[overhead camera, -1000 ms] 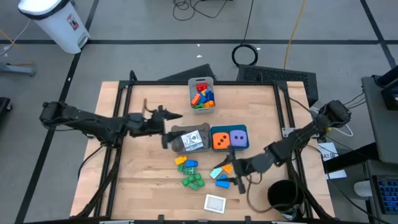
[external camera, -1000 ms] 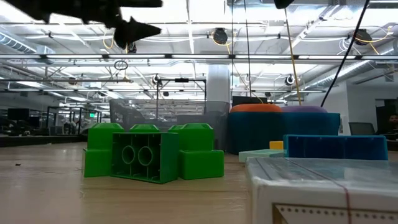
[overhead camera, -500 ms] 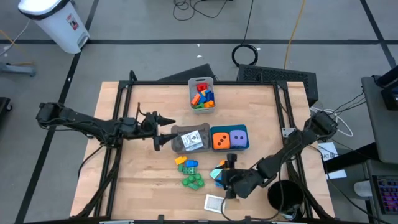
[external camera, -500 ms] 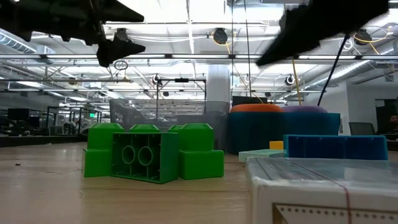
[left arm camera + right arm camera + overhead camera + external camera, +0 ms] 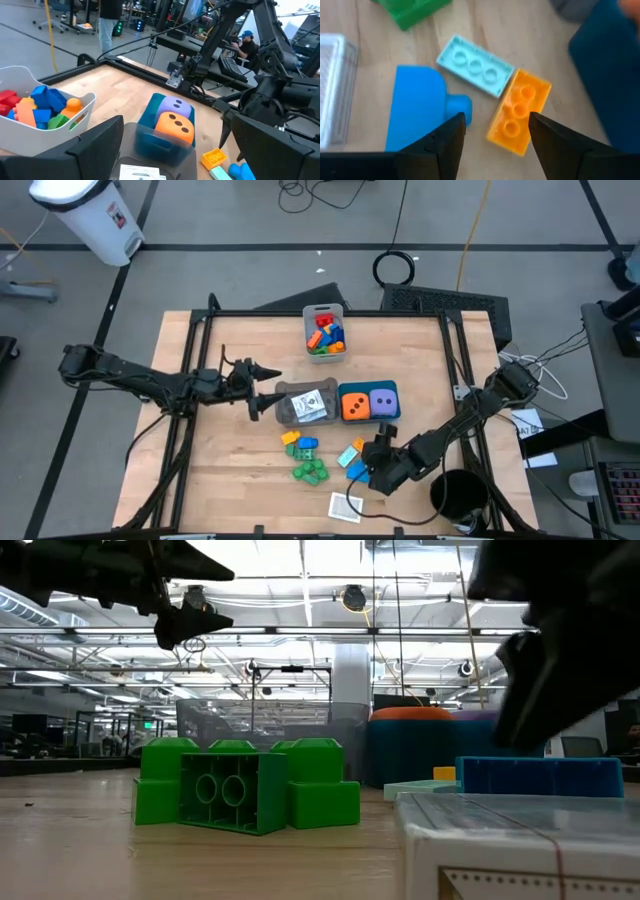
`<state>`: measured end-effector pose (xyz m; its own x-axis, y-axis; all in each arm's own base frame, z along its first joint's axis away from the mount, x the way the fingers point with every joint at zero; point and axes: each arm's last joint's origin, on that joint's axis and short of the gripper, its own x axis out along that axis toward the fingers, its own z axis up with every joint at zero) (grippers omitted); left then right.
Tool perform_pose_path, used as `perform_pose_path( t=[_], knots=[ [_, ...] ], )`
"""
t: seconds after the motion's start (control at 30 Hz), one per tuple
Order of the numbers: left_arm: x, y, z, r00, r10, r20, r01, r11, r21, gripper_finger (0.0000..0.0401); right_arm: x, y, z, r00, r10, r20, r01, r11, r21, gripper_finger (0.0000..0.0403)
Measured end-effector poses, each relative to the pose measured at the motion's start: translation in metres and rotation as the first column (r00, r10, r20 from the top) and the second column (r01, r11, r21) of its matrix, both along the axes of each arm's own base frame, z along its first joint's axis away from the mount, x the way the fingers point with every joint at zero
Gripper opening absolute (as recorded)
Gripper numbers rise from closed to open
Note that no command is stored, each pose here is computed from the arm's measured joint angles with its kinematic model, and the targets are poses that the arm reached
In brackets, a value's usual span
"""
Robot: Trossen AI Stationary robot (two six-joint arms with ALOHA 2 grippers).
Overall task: Pick & Place Toys
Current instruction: Put the right yellow game piece into the gray bin
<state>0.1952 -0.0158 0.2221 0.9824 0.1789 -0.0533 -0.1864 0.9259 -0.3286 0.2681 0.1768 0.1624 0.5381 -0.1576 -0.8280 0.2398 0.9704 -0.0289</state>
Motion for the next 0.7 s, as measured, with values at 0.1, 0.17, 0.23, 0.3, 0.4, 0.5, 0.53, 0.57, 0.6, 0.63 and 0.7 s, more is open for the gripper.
perform_pose_path(
  t=[0.1, 0.17, 0.23, 0.3, 0.4, 0.5, 0.53, 0.57, 0.6, 0.63, 0.7],
  knots=[
    [0.000, 0.000, 0.000, 1.000, 0.013, 0.002, -0.013, 1.000, -0.016, 0.0377, -0.004, -0.006, -0.011, 1.000, -0.022, -0.014, 0.023, 1.000, 0.019, 0.0210],
    [0.000, 0.000, 0.000, 1.000, 0.013, 0.003, -0.013, 1.000, -0.016, 0.0377, -0.005, -0.011, -0.016, 0.999, -0.045, -0.021, 0.045, 0.999, 0.019, 0.0210],
    [0.000, 0.000, 0.000, 1.000, 0.013, 0.002, -0.013, 1.000, -0.016, 0.0377, -0.006, -0.017, -0.021, 0.998, -0.057, -0.023, 0.057, 0.998, 0.017, 0.0210],
    [0.000, 0.000, 0.000, 1.000, 0.013, 0.002, -0.013, 1.000, -0.016, 0.0377, -0.006, -0.022, -0.027, 0.998, -0.062, -0.021, 0.062, 0.998, 0.017, 0.0210],
    [0.000, 0.000, 0.000, 1.000, 0.013, 0.002, -0.013, 1.000, -0.016, 0.0377, -0.005, -0.026, -0.031, 0.999, -0.033, -0.024, 0.034, 0.999, 0.034, 0.0210],
    [0.000, 0.000, 0.000, 1.000, 0.013, 0.001, -0.013, 1.000, -0.012, 0.0377, -0.004, -0.029, -0.033, 0.999, 0.002, -0.032, 0.000, 0.998, 0.058, 0.0210],
    [0.000, 0.000, 0.000, 1.000, 0.013, 0.001, -0.013, 1.000, -0.012, 0.0377, -0.004, -0.029, -0.034, 1.000, 0.002, -0.030, 0.000, 0.998, 0.063, 0.0210],
    [0.000, 0.000, 0.000, 1.000, 0.013, 0.001, -0.013, 1.000, -0.012, 0.0377, -0.004, -0.029, -0.034, 1.000, 0.002, -0.029, 0.000, 0.998, 0.064, 0.0210],
    [0.000, 0.000, 0.000, 1.000, 0.013, 0.001, -0.013, 1.000, -0.012, 0.0376, -0.004, -0.029, -0.034, 1.000, 0.003, -0.030, -0.001, 0.998, 0.063, 0.0209],
    [0.000, 0.000, 0.000, 1.000, 0.013, 0.001, -0.013, 1.000, -0.012, 0.0377, -0.004, -0.029, -0.034, 1.000, 0.004, -0.030, -0.002, 0.998, 0.063, 0.0206],
    [0.000, 0.000, 0.000, 1.000, 0.013, 0.001, -0.013, 1.000, -0.012, 0.0376, -0.004, -0.029, -0.034, 0.999, 0.009, -0.036, -0.007, 0.997, 0.073, 0.0194]
  ],
)
